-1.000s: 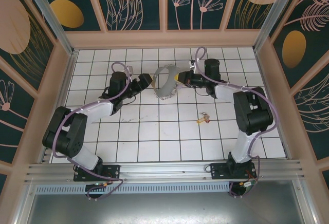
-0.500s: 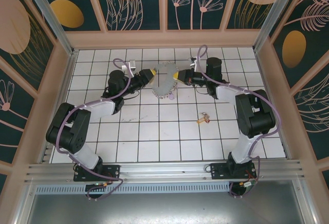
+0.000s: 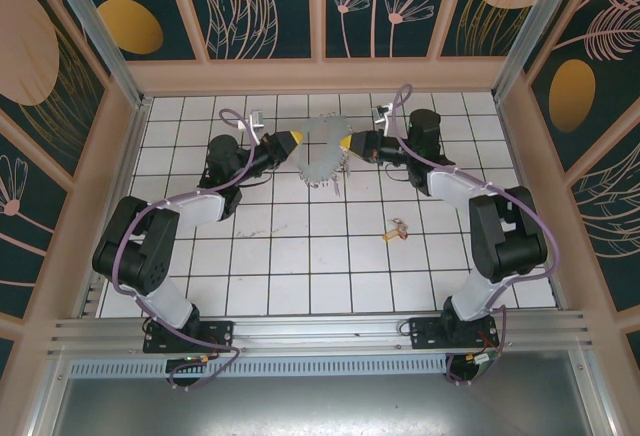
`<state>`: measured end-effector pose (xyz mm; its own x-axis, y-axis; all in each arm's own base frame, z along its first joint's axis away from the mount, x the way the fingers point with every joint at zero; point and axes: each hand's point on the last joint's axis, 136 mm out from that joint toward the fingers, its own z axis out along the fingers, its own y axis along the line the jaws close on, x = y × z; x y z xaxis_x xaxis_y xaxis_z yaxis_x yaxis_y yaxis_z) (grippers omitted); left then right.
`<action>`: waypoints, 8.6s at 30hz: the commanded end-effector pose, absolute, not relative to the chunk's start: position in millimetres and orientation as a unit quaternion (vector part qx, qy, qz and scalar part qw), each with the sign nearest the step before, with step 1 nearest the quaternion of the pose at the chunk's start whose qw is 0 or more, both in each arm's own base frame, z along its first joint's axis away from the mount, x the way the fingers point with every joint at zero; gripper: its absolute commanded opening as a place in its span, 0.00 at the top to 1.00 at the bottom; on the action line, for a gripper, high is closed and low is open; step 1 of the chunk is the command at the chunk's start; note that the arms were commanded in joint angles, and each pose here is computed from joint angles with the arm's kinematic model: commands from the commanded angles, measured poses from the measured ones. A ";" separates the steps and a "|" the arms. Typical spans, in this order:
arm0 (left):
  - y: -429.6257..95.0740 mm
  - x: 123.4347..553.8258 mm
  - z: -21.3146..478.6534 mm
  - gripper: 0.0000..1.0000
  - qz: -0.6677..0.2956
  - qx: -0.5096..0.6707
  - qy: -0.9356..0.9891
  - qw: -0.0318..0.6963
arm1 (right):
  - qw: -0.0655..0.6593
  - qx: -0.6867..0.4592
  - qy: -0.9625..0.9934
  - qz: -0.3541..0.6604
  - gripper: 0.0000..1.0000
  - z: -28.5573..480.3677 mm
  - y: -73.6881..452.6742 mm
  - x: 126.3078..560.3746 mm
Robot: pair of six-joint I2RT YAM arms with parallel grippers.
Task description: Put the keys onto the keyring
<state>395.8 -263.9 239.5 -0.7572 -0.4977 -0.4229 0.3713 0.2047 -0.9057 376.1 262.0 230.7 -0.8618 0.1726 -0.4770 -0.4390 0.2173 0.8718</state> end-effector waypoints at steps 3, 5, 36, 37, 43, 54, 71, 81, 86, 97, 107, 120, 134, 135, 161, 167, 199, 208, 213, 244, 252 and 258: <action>-278.6 377.1 282.7 0.99 -0.645 0.036 0.670 0.366 | 0.268 -0.125 0.722 0.626 0.89 254.4 263.7 364.5; -282.1 371.4 291.7 1.00 -0.648 0.054 0.663 0.370 | 0.275 -0.127 0.720 0.624 0.88 259.0 262.5 364.1; -291.2 316.0 417.3 1.00 -0.450 0.317 0.652 0.521 | 0.720 -0.281 0.598 0.213 0.63 319.8 194.0 281.5; -291.3 314.6 417.8 1.00 -0.452 0.319 0.651 0.520 | 0.721 -0.306 0.586 0.207 0.65 315.2 201.6 276.1; -291.7 307.2 422.1 1.00 -0.468 0.322 0.640 0.518 | 0.723 -0.375 0.540 0.211 0.69 301.8 229.9 254.3; -292.5 302.1 424.0 1.00 -0.486 0.317 0.633 0.513 | 0.747 -0.394 0.496 0.203 0.78 305.2 259.4 244.0; -293.6 300.8 423.7 1.00 -0.494 0.314 0.633 0.507 | 0.770 -0.351 0.499 0.186 0.85 313.4 267.2 264.9; -293.8 300.4 424.8 1.00 -0.496 0.314 0.631 0.506 | 0.754 -0.363 0.510 0.199 0.91 304.4 273.1 261.4; -293.0 299.3 425.5 1.00 -0.495 0.313 0.632 0.508 | 0.754 -0.355 0.519 0.190 0.88 301.1 272.1 266.3; -292.9 298.0 423.9 1.00 -0.497 0.311 0.635 0.504 | 0.775 -0.330 0.507 0.181 0.84 311.6 270.3 274.1; -291.9 297.3 424.8 1.00 -0.493 0.312 0.635 0.507 | 0.753 -0.347 0.531 0.175 0.76 288.7 259.4 267.7; -291.9 296.1 425.4 1.00 -0.494 0.314 0.635 0.505 | 0.755 -0.349 0.518 0.198 0.88 297.8 257.0 256.4; -292.9 296.9 420.7 1.00 -0.492 0.310 0.642 0.500 | 0.773 -0.340 0.492 0.210 0.88 321.0 263.6 259.3; -292.9 297.0 420.9 1.00 -0.492 0.310 0.642 0.499 | 0.773 -0.341 0.493 0.208 0.87 320.1 263.9 259.8; -298.4 306.3 408.0 1.00 -0.463 0.325 0.674 0.475 | 0.756 -0.354 0.509 0.208 0.83 299.4 263.0 256.0; -300.2 307.0 407.9 1.00 -0.463 0.326 0.675 0.473 | 0.760 -0.354 0.502 0.213 0.83 305.7 267.3 257.4; -303.8 307.2 406.8 1.00 -0.467 0.326 0.675 0.469 | 0.758 -0.347 0.520 0.187 0.76 294.6 269.0 272.3; -305.5 306.7 407.9 1.00 -0.469 0.327 0.674 0.468 | 0.764 -0.332 0.524 0.176 0.77 297.0 265.7 278.4; -306.2 306.7 407.5 1.00 -0.470 0.326 0.674 0.467 | 0.768 -0.325 0.525 0.171 0.83 297.5 263.8 280.6; -304.7 308.2 410.1 1.00 -0.467 0.321 0.673 0.476 | 0.756 -0.331 0.537 0.176 0.78 279.4 260.9 275.5; -304.6 307.0 410.8 1.00 -0.469 0.321 0.672 0.476 | 0.758 -0.330 0.535 0.174 0.79 280.3 260.5 275.9; -304.2 306.7 410.3 1.00 -0.469 0.320 0.672 0.476 | 0.760 -0.329 0.533 0.173 0.83 281.4 260.8 276.8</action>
<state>311.2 -303.5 381.5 -0.4136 0.0281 -0.9100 0.8464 0.3800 -0.3730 279.9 261.2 268.5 0.3290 -0.1235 -0.9362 -0.6210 0.7186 -0.3130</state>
